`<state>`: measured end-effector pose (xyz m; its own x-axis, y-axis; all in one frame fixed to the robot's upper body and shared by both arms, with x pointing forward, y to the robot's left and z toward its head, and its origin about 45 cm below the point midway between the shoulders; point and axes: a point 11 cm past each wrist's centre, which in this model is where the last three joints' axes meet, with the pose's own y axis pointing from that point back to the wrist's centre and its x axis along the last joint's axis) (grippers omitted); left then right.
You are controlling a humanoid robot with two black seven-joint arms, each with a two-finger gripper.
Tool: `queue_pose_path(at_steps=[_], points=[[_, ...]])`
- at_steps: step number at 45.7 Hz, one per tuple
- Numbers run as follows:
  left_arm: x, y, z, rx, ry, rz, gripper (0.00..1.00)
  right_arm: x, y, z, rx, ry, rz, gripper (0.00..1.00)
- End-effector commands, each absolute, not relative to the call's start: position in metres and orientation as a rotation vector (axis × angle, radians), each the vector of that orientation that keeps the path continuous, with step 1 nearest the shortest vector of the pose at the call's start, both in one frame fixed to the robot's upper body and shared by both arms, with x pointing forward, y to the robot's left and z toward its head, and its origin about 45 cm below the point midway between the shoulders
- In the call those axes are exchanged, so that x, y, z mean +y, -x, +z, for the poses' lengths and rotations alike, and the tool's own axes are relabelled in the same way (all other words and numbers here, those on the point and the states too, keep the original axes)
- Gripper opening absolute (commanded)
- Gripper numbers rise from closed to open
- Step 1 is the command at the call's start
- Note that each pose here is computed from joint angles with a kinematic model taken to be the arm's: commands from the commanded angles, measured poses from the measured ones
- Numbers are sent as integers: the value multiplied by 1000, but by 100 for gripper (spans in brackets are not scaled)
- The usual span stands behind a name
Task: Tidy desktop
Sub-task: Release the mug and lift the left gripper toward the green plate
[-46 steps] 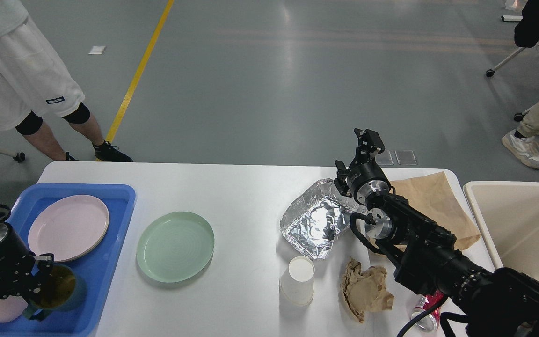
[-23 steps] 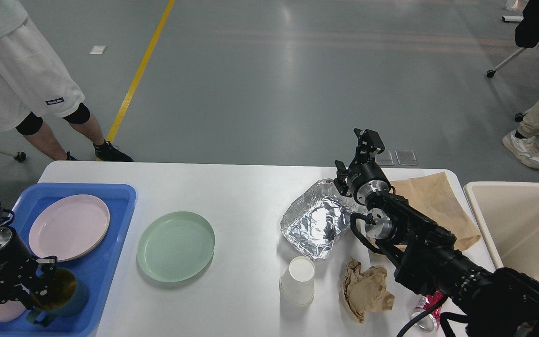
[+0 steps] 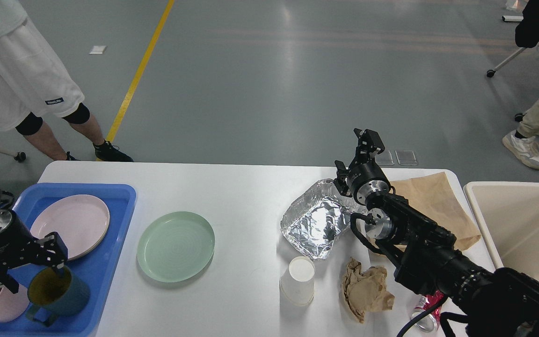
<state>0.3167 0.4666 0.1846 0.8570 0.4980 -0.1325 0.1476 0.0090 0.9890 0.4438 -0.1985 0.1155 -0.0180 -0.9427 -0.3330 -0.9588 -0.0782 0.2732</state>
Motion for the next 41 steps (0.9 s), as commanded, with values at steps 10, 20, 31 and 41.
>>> queue_pose_path(at_steps=[10,20,31,41], points=[[439,-370,241,339,-1626,309,89,-199,-444,116,2108,2176,683,100],[400,-401,274,203,-1642,287,90,-199,-444,116,2108,2176,683,100],[352,-408,248,141,-1652,168,94,-199,-444,116,2108,2176,683,100],[329,-406,190,12,-1673,154,94,-199,-444,116,2108,2176,683,100]])
